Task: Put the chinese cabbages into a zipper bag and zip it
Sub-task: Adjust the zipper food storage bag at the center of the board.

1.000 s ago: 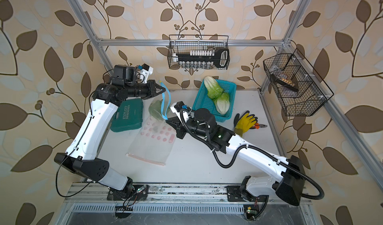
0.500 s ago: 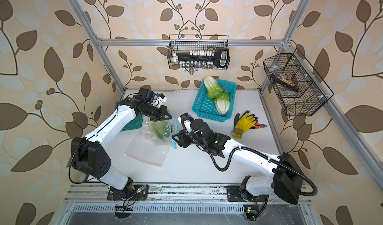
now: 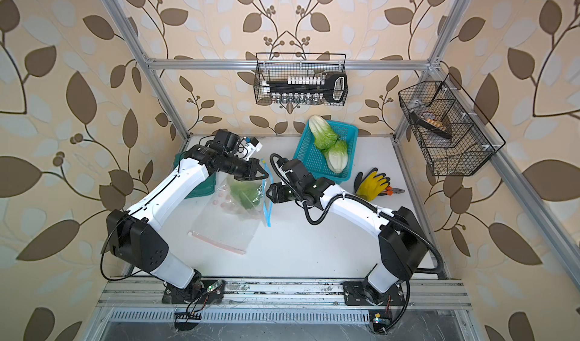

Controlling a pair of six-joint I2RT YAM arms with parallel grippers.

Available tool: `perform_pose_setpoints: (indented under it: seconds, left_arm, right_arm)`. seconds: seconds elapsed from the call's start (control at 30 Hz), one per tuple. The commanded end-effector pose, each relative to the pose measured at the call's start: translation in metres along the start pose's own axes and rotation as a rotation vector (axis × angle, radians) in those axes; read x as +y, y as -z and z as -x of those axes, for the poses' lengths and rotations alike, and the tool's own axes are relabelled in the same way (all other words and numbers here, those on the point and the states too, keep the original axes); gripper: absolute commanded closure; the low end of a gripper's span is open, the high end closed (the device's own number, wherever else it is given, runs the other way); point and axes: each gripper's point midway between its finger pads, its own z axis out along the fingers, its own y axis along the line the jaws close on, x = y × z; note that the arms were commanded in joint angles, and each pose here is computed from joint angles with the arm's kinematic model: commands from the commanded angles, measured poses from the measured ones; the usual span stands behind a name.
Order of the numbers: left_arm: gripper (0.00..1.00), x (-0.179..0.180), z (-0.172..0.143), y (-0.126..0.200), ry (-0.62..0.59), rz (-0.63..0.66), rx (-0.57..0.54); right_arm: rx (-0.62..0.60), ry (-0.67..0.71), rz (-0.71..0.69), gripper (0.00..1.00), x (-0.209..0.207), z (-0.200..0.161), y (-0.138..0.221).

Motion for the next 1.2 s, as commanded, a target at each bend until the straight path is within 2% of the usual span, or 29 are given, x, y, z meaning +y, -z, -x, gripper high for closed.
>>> perform_pose_setpoints:
  seconds: [0.0,0.03,0.1,0.13,0.23,0.33,0.43,0.67,0.87,1.0,1.1,1.17]
  left_arm:
    - [0.98,-0.016,0.003,0.007,-0.050,-0.018,-0.002]
    - [0.87,-0.016,0.002,0.010,-0.051,0.007,-0.002]
    - [0.64,-0.014,-0.003,0.016,-0.057,0.079,-0.005]
    - [0.58,-0.017,-0.008,0.017,-0.073,0.108,-0.004]
    - [0.45,-0.027,-0.034,0.012,-0.119,0.167,0.031]
    - [0.38,-0.023,-0.057,0.010,-0.123,0.237,0.068]
    - [0.33,-0.025,-0.072,0.010,-0.135,0.247,0.085]
    - [0.33,-0.003,-0.102,0.004,-0.145,0.330,0.111]
    - [0.38,0.018,-0.096,-0.002,-0.163,0.425,0.046]
    - [0.52,0.020,-0.078,0.015,-0.152,0.506,-0.018]
    - [0.59,0.011,-0.073,0.023,-0.151,0.469,-0.074]
    - [0.72,0.008,-0.075,0.019,-0.146,0.429,-0.081]
  right_arm:
    - [-0.014,-0.074,0.044,0.63,0.008,0.013,-0.004]
    - [-0.011,-0.112,0.046,0.73,0.006,0.015,-0.004]
    - [-0.027,-0.173,0.058,0.83,0.004,0.019,-0.001]
    - [-0.040,-0.202,0.072,0.87,0.006,0.020,0.001]
    - [-0.052,-0.275,0.127,0.91,0.015,0.021,0.007]
    - [-0.080,-0.339,0.166,0.93,0.020,0.024,0.014]
    - [-0.084,-0.379,0.235,0.93,0.032,0.028,0.017]
    - [-0.072,-0.412,0.303,0.95,0.047,0.031,0.016]
    - [-0.048,-0.411,0.313,0.98,0.054,0.026,0.011]
    - [-0.043,-0.411,0.293,0.99,0.047,0.018,0.011]
    - [-0.057,-0.417,0.254,1.00,0.032,0.013,0.012]
    - [-0.057,-0.416,0.244,1.00,0.028,0.013,0.012]
